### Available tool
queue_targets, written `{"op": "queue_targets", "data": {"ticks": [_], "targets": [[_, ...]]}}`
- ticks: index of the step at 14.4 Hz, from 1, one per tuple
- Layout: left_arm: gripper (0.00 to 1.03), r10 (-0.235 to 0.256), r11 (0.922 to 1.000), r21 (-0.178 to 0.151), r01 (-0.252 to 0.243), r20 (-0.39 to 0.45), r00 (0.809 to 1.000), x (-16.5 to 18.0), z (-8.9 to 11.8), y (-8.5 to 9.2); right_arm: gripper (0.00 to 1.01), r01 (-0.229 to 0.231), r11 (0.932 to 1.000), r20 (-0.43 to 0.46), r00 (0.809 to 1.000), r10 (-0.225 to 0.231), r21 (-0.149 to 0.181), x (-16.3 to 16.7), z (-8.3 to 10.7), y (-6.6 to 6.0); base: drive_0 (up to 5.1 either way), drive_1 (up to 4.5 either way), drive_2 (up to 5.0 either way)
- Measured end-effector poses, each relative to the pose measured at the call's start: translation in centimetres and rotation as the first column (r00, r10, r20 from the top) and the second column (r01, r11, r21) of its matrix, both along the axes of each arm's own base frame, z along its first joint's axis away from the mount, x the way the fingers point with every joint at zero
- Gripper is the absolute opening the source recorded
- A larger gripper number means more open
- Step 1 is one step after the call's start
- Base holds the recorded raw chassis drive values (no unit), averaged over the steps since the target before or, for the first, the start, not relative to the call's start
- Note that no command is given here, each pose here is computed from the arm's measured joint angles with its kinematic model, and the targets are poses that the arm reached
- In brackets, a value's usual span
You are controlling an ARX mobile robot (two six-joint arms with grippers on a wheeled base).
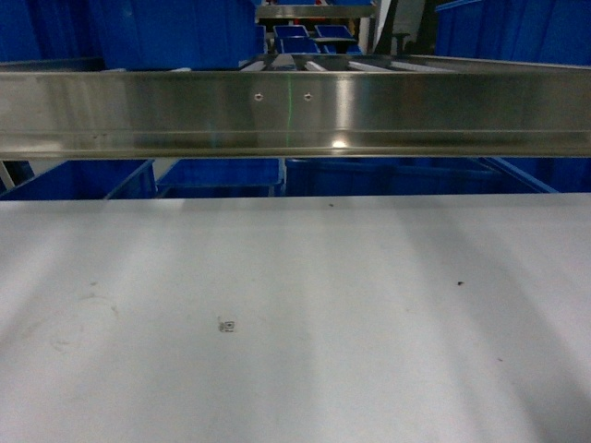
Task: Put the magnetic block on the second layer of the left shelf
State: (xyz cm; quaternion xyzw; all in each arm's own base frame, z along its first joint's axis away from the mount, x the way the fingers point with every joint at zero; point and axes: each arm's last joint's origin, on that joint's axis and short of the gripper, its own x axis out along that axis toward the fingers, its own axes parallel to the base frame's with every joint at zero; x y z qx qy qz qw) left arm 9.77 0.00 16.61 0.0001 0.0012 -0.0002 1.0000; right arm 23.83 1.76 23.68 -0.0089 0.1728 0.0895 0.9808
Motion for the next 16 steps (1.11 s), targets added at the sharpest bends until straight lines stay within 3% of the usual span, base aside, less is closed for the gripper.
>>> {"op": "queue_targets", "data": {"ticks": [16], "targets": [[0.98,0.000,1.0000,0.000,0.000,0.000,1.000,0.00,0.00,0.00,0.33,-0.011,0.9999,-0.003,1.000,0.011,-0.005,-0.03,-0.09,0.14,-4.9,2.50,2.5]]}}
